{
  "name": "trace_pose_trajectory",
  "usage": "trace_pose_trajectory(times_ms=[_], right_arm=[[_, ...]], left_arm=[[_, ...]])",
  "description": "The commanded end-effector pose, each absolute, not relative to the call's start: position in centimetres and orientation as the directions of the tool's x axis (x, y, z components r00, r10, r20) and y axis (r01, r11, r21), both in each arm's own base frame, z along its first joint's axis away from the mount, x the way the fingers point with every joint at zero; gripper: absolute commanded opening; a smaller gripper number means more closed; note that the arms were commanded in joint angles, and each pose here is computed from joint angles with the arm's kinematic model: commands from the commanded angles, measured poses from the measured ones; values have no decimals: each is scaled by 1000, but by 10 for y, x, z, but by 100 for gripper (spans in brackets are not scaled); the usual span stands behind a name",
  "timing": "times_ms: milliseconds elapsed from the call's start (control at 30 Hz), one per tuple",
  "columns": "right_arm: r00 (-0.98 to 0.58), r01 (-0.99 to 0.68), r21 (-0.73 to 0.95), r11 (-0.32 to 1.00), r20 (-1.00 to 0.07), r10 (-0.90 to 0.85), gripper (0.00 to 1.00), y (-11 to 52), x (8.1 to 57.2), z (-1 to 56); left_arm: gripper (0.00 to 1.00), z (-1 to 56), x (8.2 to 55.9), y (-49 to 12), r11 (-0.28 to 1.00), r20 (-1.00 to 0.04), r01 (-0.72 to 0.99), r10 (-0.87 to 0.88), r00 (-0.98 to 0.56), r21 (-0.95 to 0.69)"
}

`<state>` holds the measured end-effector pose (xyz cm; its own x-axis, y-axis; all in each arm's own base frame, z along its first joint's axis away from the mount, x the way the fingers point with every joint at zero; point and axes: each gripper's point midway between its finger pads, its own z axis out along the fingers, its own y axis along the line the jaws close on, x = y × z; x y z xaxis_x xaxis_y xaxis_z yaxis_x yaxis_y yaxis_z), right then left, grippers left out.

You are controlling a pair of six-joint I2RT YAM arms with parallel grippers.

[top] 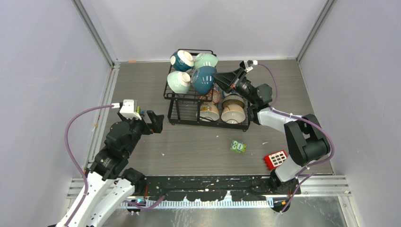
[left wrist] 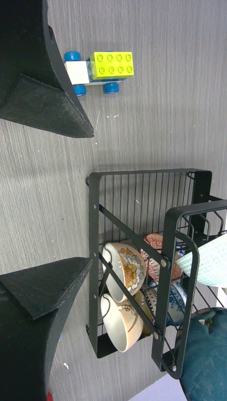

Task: Unload the bowls from the dish rack
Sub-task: Pick up the bowl from the dish rack, then place the bowl at the center of the board.

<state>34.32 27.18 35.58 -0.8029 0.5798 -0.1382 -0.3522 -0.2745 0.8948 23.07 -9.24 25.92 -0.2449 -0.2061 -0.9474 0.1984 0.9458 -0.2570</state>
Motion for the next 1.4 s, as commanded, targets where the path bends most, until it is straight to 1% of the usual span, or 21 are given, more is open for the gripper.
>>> trace_pose_trajectory(times_ms=[0,567,667,733,800,900,967,1033,1100,1233,1267,1367], right_arm=[[-761,-534,768,-352,-256,596,1,258,312,426],[-755,-547,744,-384,-241,610,1,261,326,443],[-754,-556,739,-381,-255,606,1,262,325,448],[-746,-572,738,-359,-285,602,1,263,322,453],[-732,-588,748,-309,-329,597,1,267,318,457],[-694,-629,755,-185,-438,572,1,277,303,464],[-648,-679,729,-88,-540,537,1,285,283,476],[-572,-736,675,52,-661,486,1,292,261,482],[-504,-773,611,171,-756,418,1,298,242,482],[-445,-799,529,286,-840,311,1,296,206,476],[-405,-816,482,319,-871,279,1,294,198,475],[-360,-826,392,406,-920,156,1,287,174,461]], left_arm=[[98,277,232,-92,941,-955,207,-231,-186,-268],[98,278,232,-89,942,-955,199,-236,-177,-270],[98,279,232,-89,942,-956,197,-238,-174,-270],[98,280,232,-88,943,-955,193,-240,-172,-271],[98,280,232,-87,944,-955,188,-241,-172,-272],[98,283,231,-83,945,-952,165,-254,-168,-281],[98,290,231,-79,944,-948,144,-276,-157,-298],[99,298,229,-74,940,-940,110,-303,-157,-322],[100,309,227,-70,936,-933,88,-325,-154,-340],[100,331,221,-70,924,-921,92,-354,-160,-371],[100,335,220,-70,918,-915,90,-369,-163,-386],[100,355,213,-70,901,-903,108,-403,-149,-420]])
